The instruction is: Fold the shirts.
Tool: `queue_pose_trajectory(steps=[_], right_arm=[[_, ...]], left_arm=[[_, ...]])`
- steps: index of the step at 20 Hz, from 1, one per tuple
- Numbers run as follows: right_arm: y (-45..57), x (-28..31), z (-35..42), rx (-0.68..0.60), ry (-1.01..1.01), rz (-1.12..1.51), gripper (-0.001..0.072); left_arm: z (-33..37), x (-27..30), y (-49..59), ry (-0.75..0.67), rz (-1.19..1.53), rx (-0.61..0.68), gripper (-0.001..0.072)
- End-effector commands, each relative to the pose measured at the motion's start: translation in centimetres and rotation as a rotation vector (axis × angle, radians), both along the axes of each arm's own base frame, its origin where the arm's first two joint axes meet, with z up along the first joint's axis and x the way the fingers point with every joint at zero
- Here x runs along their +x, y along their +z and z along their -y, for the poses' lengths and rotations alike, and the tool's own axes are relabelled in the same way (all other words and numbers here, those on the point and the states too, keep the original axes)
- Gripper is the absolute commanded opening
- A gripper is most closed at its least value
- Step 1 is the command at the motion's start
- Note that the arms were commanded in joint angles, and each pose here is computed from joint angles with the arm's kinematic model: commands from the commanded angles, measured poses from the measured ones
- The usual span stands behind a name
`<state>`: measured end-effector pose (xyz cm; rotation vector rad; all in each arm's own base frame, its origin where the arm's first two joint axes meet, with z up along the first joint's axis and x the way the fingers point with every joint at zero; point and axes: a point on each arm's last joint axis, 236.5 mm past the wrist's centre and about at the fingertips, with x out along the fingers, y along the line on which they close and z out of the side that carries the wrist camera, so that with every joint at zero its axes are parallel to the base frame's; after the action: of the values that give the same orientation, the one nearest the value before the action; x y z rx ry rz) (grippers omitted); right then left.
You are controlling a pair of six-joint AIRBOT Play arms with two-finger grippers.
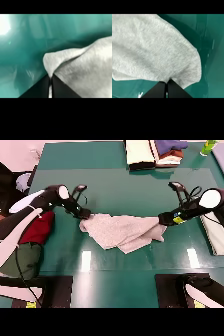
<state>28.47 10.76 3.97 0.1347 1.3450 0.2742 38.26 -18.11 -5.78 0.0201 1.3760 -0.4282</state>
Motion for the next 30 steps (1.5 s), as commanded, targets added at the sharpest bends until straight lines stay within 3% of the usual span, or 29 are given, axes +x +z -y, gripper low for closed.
queue_pose_trajectory(steps=[1, 5, 10, 13, 17, 23, 30], right_arm=[[4.2, 2.3, -0.3, 0.017, 0.0, 0.113, 0.0014], [15.7, 5.3, -0.8, 0.052, 0.021, 0.382, 0.0014], [31.7, 3.6, -0.3, 0.095, 0.034, 0.74, 0.0014], [37.3, 1.2, 1.3, 0.065, 0.013, 0.877, 0.0014], [40.5, -1.4, 3.2, 0.029, -0.03, 0.983, 0.0014], [39.7, -1.0, 4.0, -0.006, -0.048, 0.951, 0.0013], [20.4, 7.8, 1.0, -0.087, 0.05, 0.338, 0.0014]], left_arm=[[-0.9, 3.0, 6.6, 0.024, 0.176, -0.009, 0.0023], [-3.6, 4.8, 26.5, 0.081, 0.624, -0.09, 0.0023], [-7.3, -5.6, 50.3, 0.117, 1.175, -0.201, 0.0023], [-9.0, -12.4, 57.0, 0.128, 1.359, -0.257, 0.0023], [-10.0, -16.3, 60.6, 0.134, 1.464, -0.29, 0.0023], [-9.1, -12.6, 57.4, 0.12, 1.343, -0.247, 0.0023], [-7.4, 1.7, 31.4, 0.071, 0.614, 0.062, 0.0023]])
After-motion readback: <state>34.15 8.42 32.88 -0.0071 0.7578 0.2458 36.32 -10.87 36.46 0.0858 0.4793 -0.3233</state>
